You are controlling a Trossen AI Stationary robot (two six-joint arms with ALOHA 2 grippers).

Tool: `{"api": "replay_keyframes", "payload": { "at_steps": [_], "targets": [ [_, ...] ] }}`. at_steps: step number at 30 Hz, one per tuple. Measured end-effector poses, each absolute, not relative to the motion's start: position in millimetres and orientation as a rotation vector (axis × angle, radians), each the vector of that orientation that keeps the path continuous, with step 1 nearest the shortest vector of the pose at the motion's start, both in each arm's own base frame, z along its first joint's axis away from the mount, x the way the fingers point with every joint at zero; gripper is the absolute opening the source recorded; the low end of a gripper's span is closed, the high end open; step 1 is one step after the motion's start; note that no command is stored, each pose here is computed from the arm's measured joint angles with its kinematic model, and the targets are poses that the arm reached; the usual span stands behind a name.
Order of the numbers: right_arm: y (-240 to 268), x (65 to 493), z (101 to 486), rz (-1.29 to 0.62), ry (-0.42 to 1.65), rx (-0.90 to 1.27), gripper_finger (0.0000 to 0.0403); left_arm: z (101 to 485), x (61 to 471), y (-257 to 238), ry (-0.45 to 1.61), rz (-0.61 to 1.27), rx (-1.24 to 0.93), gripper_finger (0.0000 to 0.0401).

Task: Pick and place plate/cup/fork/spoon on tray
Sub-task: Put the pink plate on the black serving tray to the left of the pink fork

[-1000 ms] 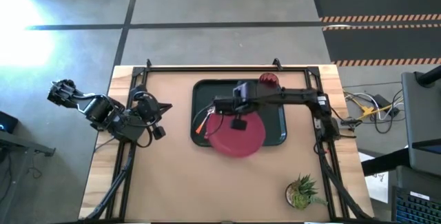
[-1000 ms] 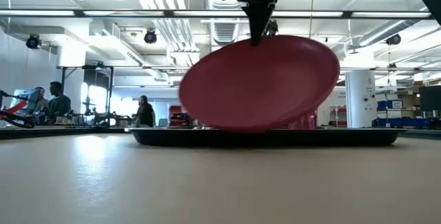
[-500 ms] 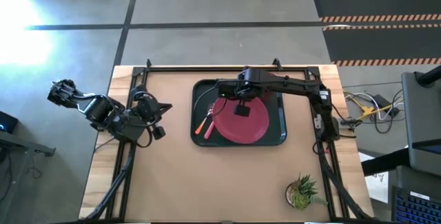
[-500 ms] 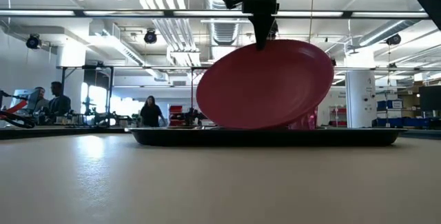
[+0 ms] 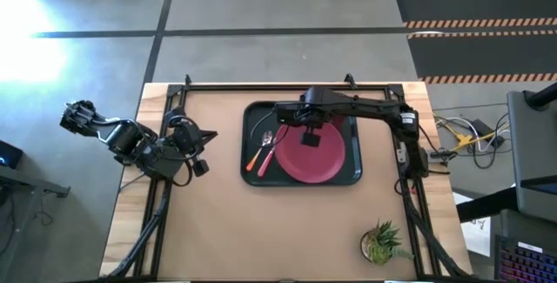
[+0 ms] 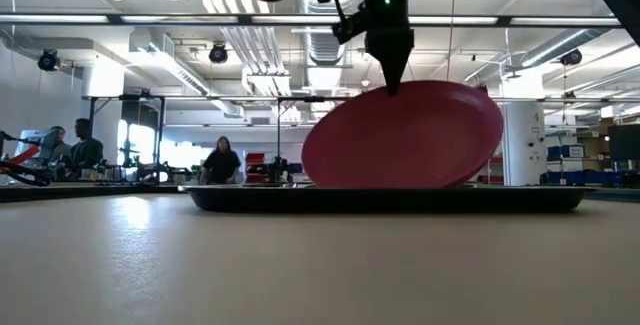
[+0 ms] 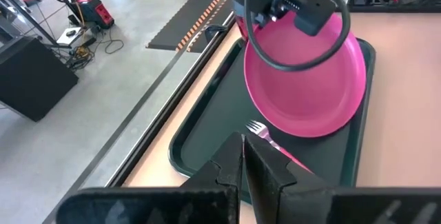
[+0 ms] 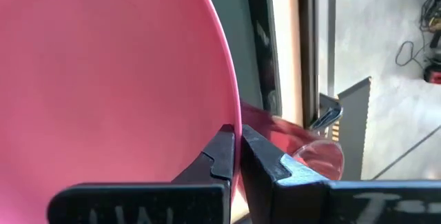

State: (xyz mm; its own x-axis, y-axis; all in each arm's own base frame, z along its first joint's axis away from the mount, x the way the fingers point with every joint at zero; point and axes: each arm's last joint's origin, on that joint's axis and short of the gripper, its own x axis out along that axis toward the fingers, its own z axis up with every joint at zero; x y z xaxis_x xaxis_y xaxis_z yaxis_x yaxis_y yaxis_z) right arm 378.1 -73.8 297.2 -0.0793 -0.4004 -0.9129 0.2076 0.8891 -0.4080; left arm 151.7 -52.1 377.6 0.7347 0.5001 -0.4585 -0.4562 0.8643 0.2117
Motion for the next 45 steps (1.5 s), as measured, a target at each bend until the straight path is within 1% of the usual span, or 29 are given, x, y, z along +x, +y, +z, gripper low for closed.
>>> {"api": "replay_keyframes", "payload": {
  "at_steps": [4,10,15,22,35,45],
  "targets": [
    [-74,379,285,-0.482,1.587,-0.144,0.0008,378,152,-52,0.529,0.526,0.087,0.0000],
    [-73,387,268,-0.408,1.543,-0.105,0.0008,378,152,-52,0.529,0.526,0.087,0.0000],
    [-72,387,261,-0.393,1.550,-0.093,0.0008,378,152,-52,0.528,0.526,0.085,0.0000],
    [-72,386,257,-0.394,1.558,-0.096,0.0009,378,152,-52,0.528,0.526,0.085,0.0000],
    [-73,393,258,-0.401,1.490,-0.093,0.0009,378,152,-52,0.528,0.526,0.084,0.0000],
    [-73,389,249,-0.399,1.532,-0.096,0.0010,377,152,-52,0.534,0.516,0.078,0.0000]
  ]
}}
